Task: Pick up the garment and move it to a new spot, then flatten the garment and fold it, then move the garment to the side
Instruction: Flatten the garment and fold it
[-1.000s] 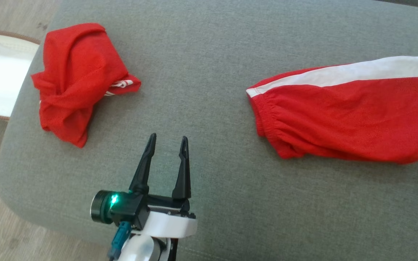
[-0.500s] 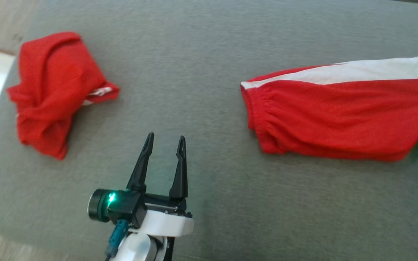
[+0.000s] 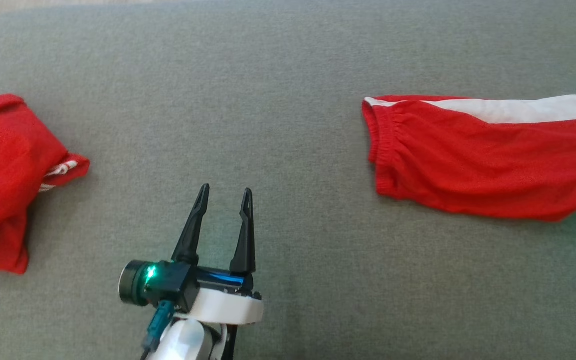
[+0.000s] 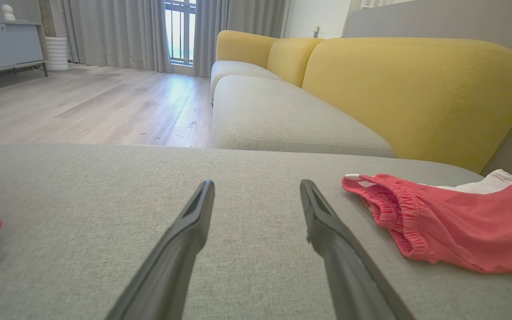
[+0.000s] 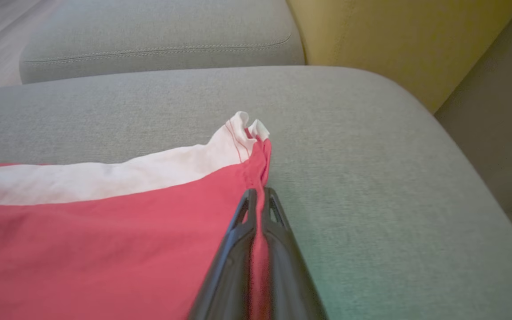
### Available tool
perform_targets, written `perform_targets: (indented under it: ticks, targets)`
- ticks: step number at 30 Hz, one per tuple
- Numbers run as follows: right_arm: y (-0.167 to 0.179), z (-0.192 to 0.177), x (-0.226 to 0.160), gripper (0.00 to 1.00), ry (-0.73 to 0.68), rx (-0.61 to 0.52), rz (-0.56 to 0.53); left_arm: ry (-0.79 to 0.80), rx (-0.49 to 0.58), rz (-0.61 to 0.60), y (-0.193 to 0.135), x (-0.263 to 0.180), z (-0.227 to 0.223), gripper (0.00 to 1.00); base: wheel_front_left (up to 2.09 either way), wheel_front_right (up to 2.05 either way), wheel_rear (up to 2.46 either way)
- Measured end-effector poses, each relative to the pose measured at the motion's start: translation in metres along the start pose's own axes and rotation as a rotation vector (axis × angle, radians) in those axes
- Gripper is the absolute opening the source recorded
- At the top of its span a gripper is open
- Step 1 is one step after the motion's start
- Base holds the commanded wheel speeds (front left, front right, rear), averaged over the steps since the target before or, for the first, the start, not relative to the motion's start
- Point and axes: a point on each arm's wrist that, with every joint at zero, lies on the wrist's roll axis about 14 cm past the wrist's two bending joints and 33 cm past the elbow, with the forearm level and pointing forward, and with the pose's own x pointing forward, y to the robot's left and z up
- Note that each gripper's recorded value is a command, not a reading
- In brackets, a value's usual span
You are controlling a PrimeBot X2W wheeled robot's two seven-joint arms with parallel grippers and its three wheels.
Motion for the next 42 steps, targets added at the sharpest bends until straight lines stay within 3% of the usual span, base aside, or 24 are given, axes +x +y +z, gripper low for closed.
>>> perform_targets:
  ticks: [4,9,16,25,26,27,28,30,33,38,42]
  targets:
    - [-0.004,0.022,-0.004,0.0,-0.068,-0.032,-0.005,-0.008,0.002,-0.013,-0.004,0.0,0.003,1.0,0.0,0.0,0.0]
    - [0.022,0.063,-0.006,0.0,-0.189,-0.097,0.064,-0.007,0.01,-0.013,-0.005,-0.006,0.003,1.0,0.0,0.0,0.0]
    - [0.095,0.097,-0.017,0.0,-0.305,-0.095,0.233,-0.015,0.013,-0.022,-0.011,-0.022,0.007,1.0,0.0,0.0,0.0]
    - [0.218,0.112,-0.032,0.0,-0.341,-0.095,0.5,-0.031,0.006,0.022,0.0,-0.035,0.013,1.0,0.0,0.0,0.0]
    - [0.233,0.108,-0.035,0.27,-0.327,-0.098,0.533,-0.026,0.005,0.029,0.002,-0.038,0.011,1.0,0.0,0.0,0.0]
    - [0.248,0.102,-0.039,0.86,-0.313,-0.088,0.567,-0.018,0.003,0.035,0.003,-0.041,0.009,1.0,0.0,0.0,0.0]
    - [0.262,0.096,-0.043,1.0,-0.303,-0.077,0.6,-0.013,0.003,0.039,0.004,-0.043,0.007,1.0,0.0,0.0,0.0]
    - [0.28,0.087,-0.05,1.0,-0.292,-0.061,0.643,-0.009,0.002,0.047,0.006,-0.046,0.005,1.0,0.0,0.0,0.0]
    - [0.278,0.096,-0.054,1.0,-0.327,-0.05,0.639,-0.015,0.002,0.05,0.006,-0.047,0.007,1.0,0.0,0.0,0.0]
    - [0.241,0.14,-0.064,1.0,-0.464,-0.032,0.558,-0.028,-0.001,0.05,0.005,-0.051,0.011,1.0,0.0,0.0,0.0]
    - [0.201,0.134,-0.073,1.0,-0.486,0.0,0.469,-0.035,-0.002,0.046,0.002,-0.057,0.012,1.0,0.0,0.0,0.0]
